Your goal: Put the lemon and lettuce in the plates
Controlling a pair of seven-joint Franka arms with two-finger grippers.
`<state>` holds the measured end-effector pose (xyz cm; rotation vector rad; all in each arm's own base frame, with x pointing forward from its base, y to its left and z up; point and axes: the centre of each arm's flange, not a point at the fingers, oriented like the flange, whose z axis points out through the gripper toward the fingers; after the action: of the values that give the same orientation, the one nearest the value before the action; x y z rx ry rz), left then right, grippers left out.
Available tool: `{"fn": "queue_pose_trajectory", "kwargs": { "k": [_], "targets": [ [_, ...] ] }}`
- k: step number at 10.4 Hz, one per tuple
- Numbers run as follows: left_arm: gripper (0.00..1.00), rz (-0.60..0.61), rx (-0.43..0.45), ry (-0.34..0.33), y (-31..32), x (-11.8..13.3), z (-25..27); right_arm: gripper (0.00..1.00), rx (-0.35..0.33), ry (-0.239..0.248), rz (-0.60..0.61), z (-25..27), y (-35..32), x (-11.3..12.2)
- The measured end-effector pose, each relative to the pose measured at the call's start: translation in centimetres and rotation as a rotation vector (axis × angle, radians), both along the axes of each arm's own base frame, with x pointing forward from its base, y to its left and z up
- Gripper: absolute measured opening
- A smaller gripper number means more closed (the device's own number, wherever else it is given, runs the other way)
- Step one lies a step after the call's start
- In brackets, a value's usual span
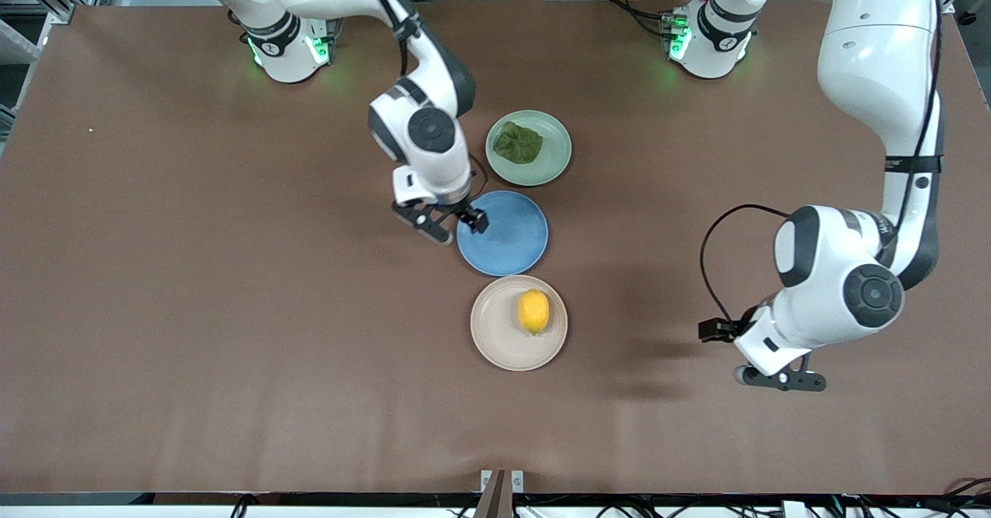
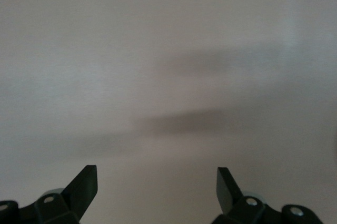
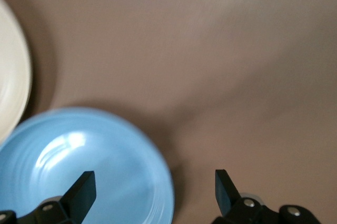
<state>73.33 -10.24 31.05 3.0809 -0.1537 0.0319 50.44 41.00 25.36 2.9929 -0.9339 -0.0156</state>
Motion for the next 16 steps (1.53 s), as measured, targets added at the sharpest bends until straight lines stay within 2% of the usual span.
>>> {"fn": "queue_pose_trajectory", "kwargs": {
  "k": [4, 5, 8, 10, 12, 13, 15, 16],
  "targets": [
    [1.0, 0.02, 0.017, 0.009, 2.2, 0.1, 0.0, 1.0, -0.017, 0.017, 0.025, -0.6, -12.5, 7.3],
    [1.0, 0.036, 0.024, 0.009, 3.7, 0.0, 0.6, 1.0, -0.022, 0.039, 0.061, -0.2, -16.4, 8.8],
    [1.0, 0.069, 0.036, 0.042, 6.7, -3.2, 3.3, 1.0, -0.013, 0.085, 0.134, 1.2, -27.9, 11.7],
    [1.0, 0.055, 0.043, 0.065, 6.0, -6.4, 4.8, 1.0, -0.001, 0.092, 0.205, 0.9, -33.0, 12.4],
    [1.0, 0.045, 0.047, 0.05, 5.5, -8.6, 7.3, 1.0, 0.008, 0.098, 0.262, 0.3, -36.6, 12.4],
    [1.0, 0.045, 0.048, 0.032, 5.5, -9.1, 9.0, 1.0, 0.008, 0.078, 0.285, -0.4, -37.4, 12.0],
    [1.0, 0.039, 0.046, 0.042, 5.4, -10.5, 12.1, 1.0, 0.003, 0.023, 0.324, -2.6, -37.7, 10.1],
    [1.0, 0.033, 0.047, 0.043, 5.1, -11.2, 13.6, 1.0, 0.005, 0.019, 0.335, -3.0, -37.6, 8.8]
  ]
}}
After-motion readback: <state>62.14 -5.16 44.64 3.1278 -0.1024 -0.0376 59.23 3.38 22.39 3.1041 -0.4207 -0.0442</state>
